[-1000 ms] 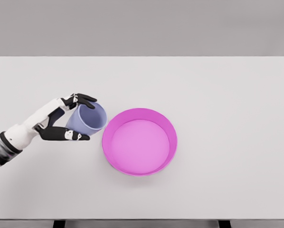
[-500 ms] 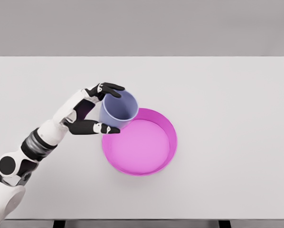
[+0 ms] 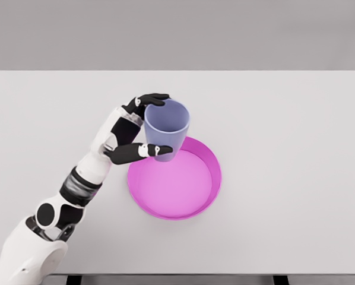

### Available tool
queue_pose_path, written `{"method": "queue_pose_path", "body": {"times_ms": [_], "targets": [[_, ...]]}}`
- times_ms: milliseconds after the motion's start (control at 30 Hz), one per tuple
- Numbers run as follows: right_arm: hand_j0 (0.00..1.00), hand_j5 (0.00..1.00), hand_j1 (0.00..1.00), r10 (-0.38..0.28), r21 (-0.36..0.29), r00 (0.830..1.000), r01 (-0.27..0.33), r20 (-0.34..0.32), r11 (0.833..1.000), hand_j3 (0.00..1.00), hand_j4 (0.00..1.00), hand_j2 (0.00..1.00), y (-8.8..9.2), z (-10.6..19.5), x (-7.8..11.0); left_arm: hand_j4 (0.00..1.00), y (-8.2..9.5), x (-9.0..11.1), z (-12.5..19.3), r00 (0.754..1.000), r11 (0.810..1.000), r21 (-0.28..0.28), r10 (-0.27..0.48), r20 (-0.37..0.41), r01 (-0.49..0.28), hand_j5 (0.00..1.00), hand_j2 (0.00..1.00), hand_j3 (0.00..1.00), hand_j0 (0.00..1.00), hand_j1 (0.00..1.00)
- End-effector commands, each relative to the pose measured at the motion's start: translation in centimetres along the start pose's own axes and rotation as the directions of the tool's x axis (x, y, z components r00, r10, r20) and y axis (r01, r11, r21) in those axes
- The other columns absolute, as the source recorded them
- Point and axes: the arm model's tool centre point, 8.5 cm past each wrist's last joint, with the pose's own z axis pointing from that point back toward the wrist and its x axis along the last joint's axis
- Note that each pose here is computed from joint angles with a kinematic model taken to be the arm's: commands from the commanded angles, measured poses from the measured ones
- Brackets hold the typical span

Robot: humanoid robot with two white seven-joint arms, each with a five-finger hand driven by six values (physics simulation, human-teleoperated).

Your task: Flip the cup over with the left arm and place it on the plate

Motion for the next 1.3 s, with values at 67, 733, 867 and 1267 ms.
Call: {"method": "queue_pose_path", "body": {"times_ms": [67,733,867,1267], "targets": [[1.00,1.00,1.00,0.000,-0.001,1.000,0.000,0.000,1.000,1.00,1.00,1.00,0.0,0.0,0.0,0.62,-0.9,-0.8,0.0,0.999,1.000,0.000,0.006,-0.034,-0.006,0.62,0.62,0.62,0.62,0.62],[1.00,1.00,1.00,0.000,0.000,1.000,0.000,0.000,1.000,1.00,1.00,1.00,0.0,0.0,0.0,0.63,-1.4,-2.3,0.6,0.994,0.999,0.036,0.003,-0.105,0.001,0.63,0.63,0.63,0.63,0.63],[1.00,1.00,1.00,0.000,-0.001,1.000,0.000,0.000,1.000,1.00,1.00,1.00,0.0,0.0,0.0,0.63,-1.6,-2.8,1.0,0.993,0.999,0.040,0.012,-0.120,-0.008,0.63,0.63,0.63,0.63,0.63],[1.00,1.00,1.00,0.000,0.001,1.000,0.000,0.000,1.000,1.00,1.00,1.00,0.0,0.0,0.0,0.85,-1.8,-2.8,1.3,0.992,0.999,0.033,0.012,-0.126,-0.008,0.85,0.85,0.85,0.85,0.85]]}}
